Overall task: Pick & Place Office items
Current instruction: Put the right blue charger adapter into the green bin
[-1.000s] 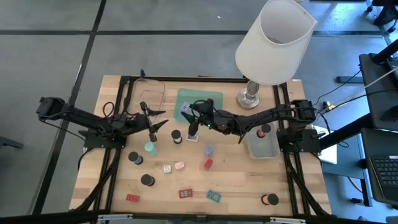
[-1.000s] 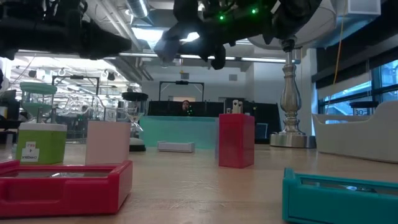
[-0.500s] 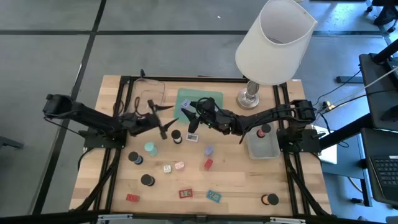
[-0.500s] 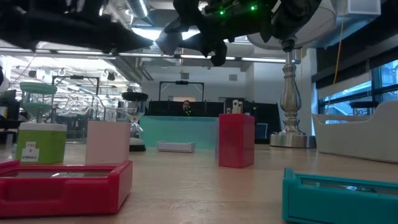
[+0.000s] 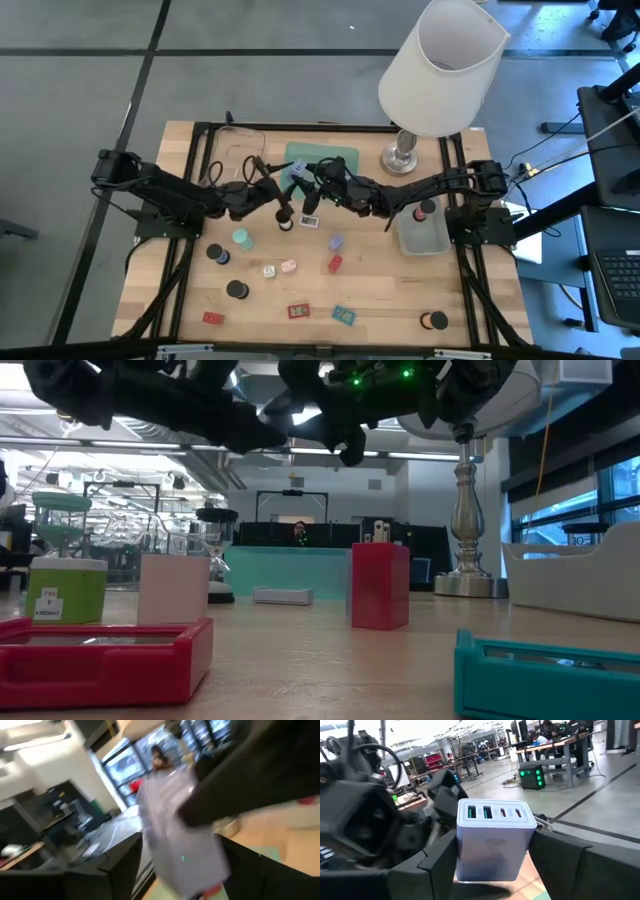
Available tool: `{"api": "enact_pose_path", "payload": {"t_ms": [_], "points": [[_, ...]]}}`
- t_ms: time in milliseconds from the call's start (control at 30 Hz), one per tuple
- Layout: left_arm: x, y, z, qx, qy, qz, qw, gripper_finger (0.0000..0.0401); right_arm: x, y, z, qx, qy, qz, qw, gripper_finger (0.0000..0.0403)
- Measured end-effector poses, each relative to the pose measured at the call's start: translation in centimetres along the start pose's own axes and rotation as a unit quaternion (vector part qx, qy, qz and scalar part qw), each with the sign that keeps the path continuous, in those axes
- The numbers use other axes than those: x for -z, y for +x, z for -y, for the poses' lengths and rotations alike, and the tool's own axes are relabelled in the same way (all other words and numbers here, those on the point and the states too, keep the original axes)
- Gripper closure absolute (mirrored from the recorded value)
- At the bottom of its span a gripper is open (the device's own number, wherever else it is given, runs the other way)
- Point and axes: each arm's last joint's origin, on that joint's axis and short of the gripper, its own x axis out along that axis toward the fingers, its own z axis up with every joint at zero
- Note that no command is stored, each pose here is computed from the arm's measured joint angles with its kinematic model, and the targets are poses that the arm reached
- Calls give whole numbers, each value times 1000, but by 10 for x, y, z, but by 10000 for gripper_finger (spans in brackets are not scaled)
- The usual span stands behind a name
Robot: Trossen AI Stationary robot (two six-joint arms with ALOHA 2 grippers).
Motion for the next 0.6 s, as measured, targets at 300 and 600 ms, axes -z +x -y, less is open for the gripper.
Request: {"api": "enact_pose_path", "payload": {"t_ms": [300,600], "points": [[-2,-4,3,-5,-16,1,1000,272,-1,0,0,8,10,6,1000,181],[-2,-5,4,2,-19,3,1000,276,0,0,0,3,-17,-1,1000,157]]}}
